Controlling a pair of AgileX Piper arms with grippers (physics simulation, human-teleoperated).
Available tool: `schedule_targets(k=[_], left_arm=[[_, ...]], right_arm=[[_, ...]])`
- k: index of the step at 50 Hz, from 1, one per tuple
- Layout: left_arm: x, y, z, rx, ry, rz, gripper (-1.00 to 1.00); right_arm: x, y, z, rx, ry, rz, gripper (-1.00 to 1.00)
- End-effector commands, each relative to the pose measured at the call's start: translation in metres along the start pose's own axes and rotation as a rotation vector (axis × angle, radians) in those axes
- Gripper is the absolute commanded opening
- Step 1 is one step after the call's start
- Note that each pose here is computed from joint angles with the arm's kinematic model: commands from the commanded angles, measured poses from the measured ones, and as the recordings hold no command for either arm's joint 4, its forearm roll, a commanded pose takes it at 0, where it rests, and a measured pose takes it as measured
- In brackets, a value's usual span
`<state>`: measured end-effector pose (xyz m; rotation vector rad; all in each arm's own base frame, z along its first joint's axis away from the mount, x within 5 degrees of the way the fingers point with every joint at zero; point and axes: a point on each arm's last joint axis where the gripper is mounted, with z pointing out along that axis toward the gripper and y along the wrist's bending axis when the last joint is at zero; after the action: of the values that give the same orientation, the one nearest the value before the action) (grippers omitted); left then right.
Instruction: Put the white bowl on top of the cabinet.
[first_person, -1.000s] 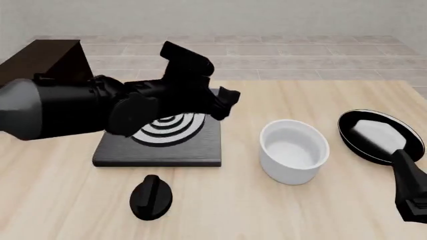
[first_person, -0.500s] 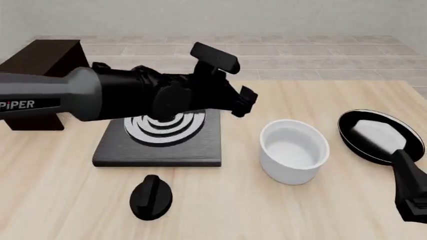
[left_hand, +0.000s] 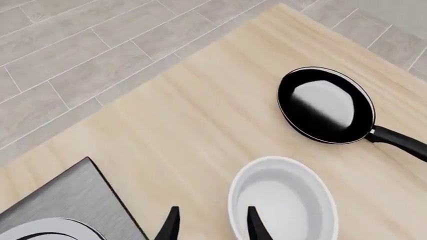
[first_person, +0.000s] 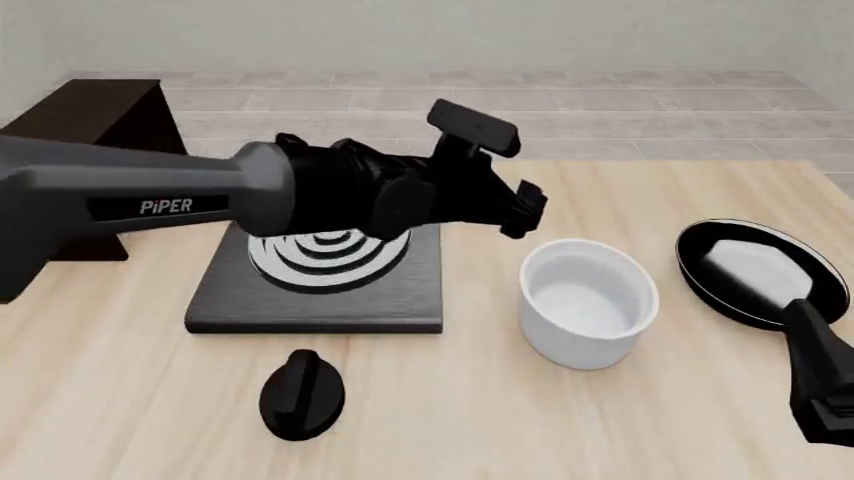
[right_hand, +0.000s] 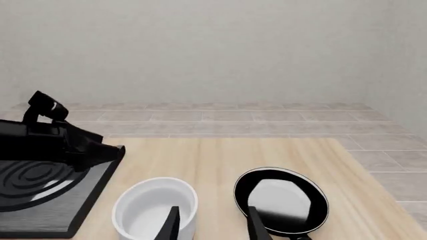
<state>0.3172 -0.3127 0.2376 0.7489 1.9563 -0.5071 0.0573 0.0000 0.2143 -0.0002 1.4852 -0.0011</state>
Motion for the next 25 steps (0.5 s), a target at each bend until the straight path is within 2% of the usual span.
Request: schedule_targets(k=[1, 14, 25], left_arm=[[0.007, -0.006, 0.024, 0.011, 0.019, 0.000, 1.00], [0.017, -0.015, 0.047, 0.026, 0.046, -0.009, 1.00], [0.027, -0.009, 0.064, 0.015, 0.074, -0.009, 1.00]], right_arm=[[0.000, 0.000, 0.000, 0.000, 0.000, 0.000, 1.00], [0.000, 0.000, 0.000, 0.000, 0.000, 0.000, 1.00], [0.000, 0.000, 0.000, 0.000, 0.000, 0.000, 1.00]])
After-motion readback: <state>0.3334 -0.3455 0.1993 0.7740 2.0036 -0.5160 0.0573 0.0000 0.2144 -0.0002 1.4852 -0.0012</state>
